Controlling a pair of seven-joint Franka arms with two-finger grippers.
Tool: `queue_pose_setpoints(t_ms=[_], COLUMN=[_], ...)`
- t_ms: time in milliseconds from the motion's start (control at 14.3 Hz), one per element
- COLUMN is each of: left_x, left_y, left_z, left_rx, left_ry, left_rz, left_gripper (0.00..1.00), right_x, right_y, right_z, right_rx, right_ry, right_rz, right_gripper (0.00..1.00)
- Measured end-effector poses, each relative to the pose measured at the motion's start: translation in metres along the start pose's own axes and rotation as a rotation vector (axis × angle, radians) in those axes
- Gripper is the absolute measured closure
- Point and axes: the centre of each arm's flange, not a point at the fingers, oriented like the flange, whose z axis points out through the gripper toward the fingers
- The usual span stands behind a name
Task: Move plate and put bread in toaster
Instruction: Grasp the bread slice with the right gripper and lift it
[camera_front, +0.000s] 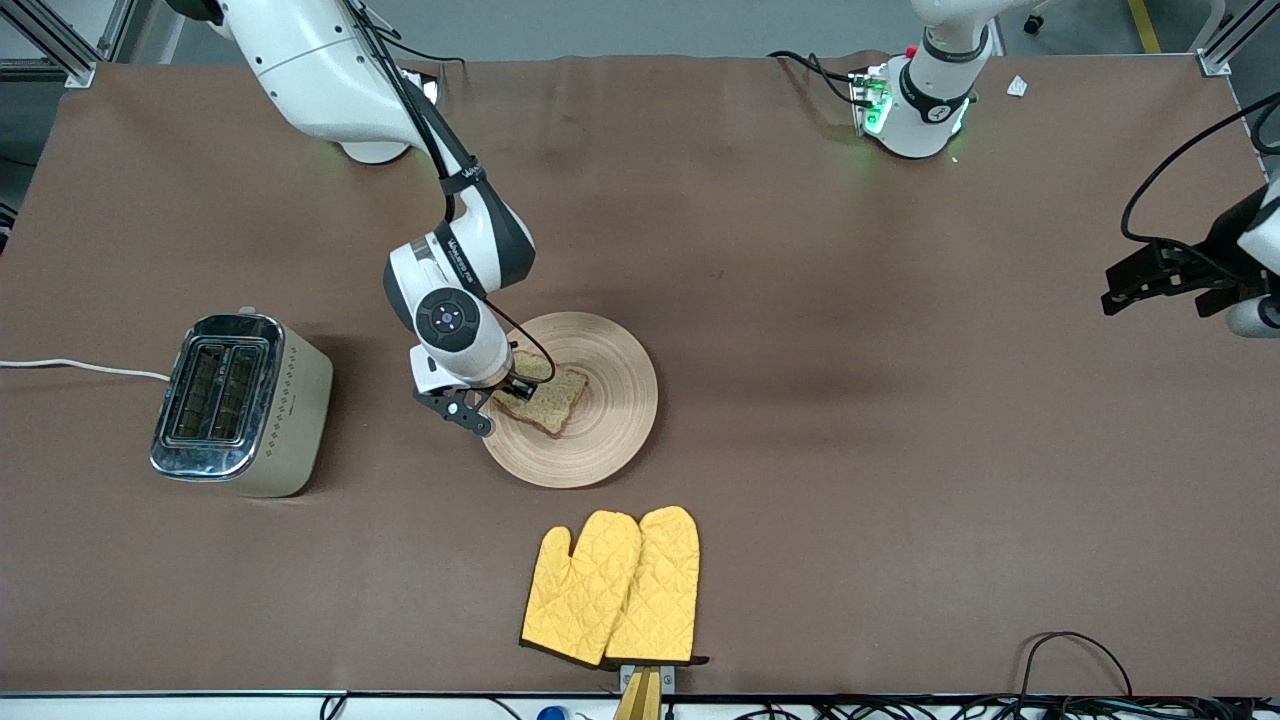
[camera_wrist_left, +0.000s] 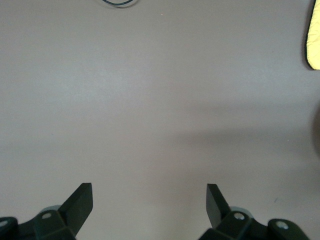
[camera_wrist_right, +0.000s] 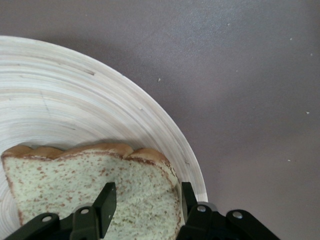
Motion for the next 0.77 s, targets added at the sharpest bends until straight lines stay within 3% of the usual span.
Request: queue_pose_setpoints(t_ms=[350,420,770], left_x=[-0.003,-0.004,-0.017], left_y=[0.031,0.03,0.034], left_z=[-0.006,-0.008,-0.001], left_rx=[0.021,0.023,0.034], left_ry=[0.013,0.015,0.028], left_rz=[0.03,0.027,0.019], left_gripper=[0.0,0.0,0.0], right_x=[-0.001,-0.001,-0.001], right_y=[0.003,0.003,0.003], right_z=[0.006,0.006,0.003], right_rx=[0.002,0.005,0.004], right_ry=[0.002,0.004,0.003], right_rz=[-0.017,-0.019,-0.019], right_gripper=[0.4,0.44,0.91])
